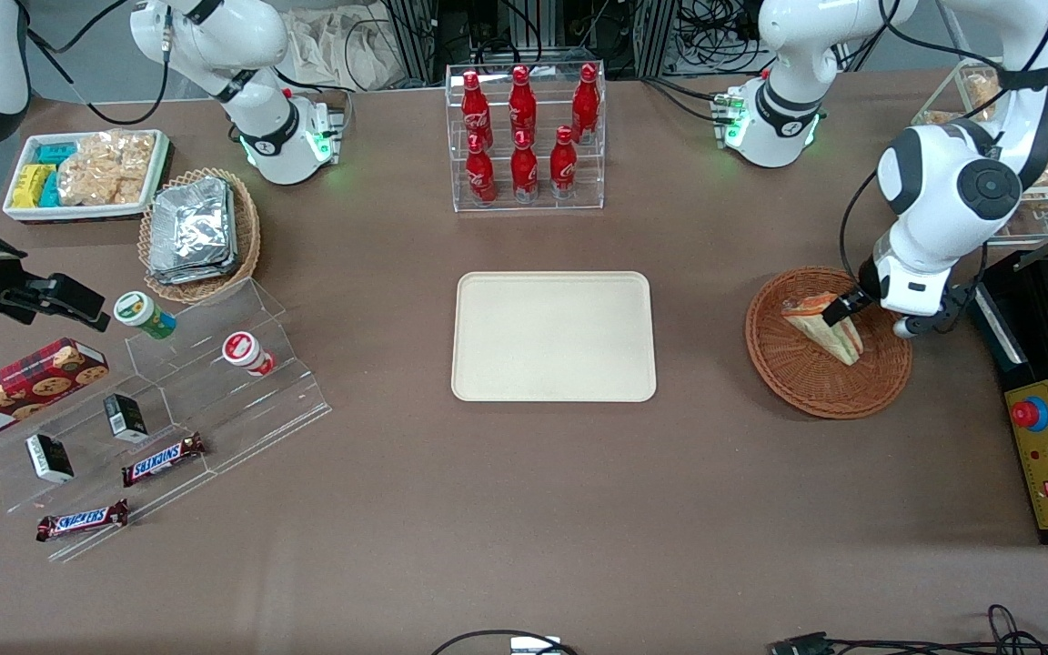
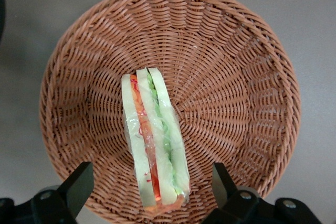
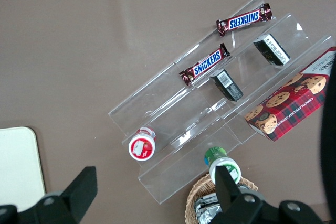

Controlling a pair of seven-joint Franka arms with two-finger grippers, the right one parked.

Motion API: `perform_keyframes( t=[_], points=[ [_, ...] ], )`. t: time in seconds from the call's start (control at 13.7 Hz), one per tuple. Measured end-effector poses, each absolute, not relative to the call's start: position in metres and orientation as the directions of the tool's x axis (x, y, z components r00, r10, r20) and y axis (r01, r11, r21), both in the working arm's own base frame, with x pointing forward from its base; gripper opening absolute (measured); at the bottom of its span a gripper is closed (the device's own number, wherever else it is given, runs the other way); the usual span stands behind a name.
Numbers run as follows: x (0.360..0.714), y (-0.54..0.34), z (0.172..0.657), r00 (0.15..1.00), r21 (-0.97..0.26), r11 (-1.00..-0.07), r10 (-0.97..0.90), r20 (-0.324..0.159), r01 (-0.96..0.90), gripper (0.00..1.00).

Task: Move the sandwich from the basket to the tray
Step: 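Lower the open left gripper around the wrapped sandwich and close it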

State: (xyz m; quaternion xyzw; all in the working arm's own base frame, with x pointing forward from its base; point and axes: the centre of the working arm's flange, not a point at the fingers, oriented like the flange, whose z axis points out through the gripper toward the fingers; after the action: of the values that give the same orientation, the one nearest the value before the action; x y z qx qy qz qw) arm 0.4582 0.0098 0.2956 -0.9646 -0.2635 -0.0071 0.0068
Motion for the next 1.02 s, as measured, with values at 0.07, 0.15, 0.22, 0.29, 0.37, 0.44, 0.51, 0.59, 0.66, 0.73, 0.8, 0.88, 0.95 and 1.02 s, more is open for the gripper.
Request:
perform_keyframes(
  t=[0.07,0.15,0.22,0.29,0.37,0.44,0.51,0.59,0.66,0.73,0.8,0.88,0.95,1.02],
  points=[
    [0.455,0.010,0.288,0.860,-0.004,-0.860,0.510,0.023,0.510,1.00],
    [0.453,0.009,0.281,0.858,0.001,-0.858,0.514,0.026,0.514,1.00],
    [0.451,0.009,0.273,0.856,0.005,-0.856,0.517,0.028,0.517,1.00],
    [0.449,0.009,0.267,0.854,0.009,-0.855,0.519,0.030,0.519,1.00],
    [0.448,0.009,0.260,0.853,0.014,-0.854,0.521,0.033,0.521,1.00],
    [0.446,0.009,0.253,0.852,0.020,-0.853,0.522,0.036,0.522,1.00],
    [0.445,0.009,0.246,0.851,0.026,-0.851,0.524,0.041,0.524,1.00],
    [0.443,0.010,0.239,0.849,0.031,-0.850,0.526,0.042,0.525,1.00],
    [0.442,0.010,0.234,0.848,0.032,-0.849,0.528,0.039,0.527,1.00],
    [0.441,0.010,0.230,0.848,0.031,-0.849,0.529,0.036,0.528,0.96],
    [0.441,0.011,0.230,0.847,0.032,-0.848,0.531,0.035,0.530,0.96],
    [0.441,0.011,0.230,0.846,0.032,-0.847,0.532,0.036,0.531,0.86],
    [0.441,0.011,0.230,0.846,0.033,-0.847,0.532,0.037,0.531,0.76],
    [0.442,0.011,0.230,0.846,0.033,-0.847,0.532,0.038,0.531,0.63]
  ],
)
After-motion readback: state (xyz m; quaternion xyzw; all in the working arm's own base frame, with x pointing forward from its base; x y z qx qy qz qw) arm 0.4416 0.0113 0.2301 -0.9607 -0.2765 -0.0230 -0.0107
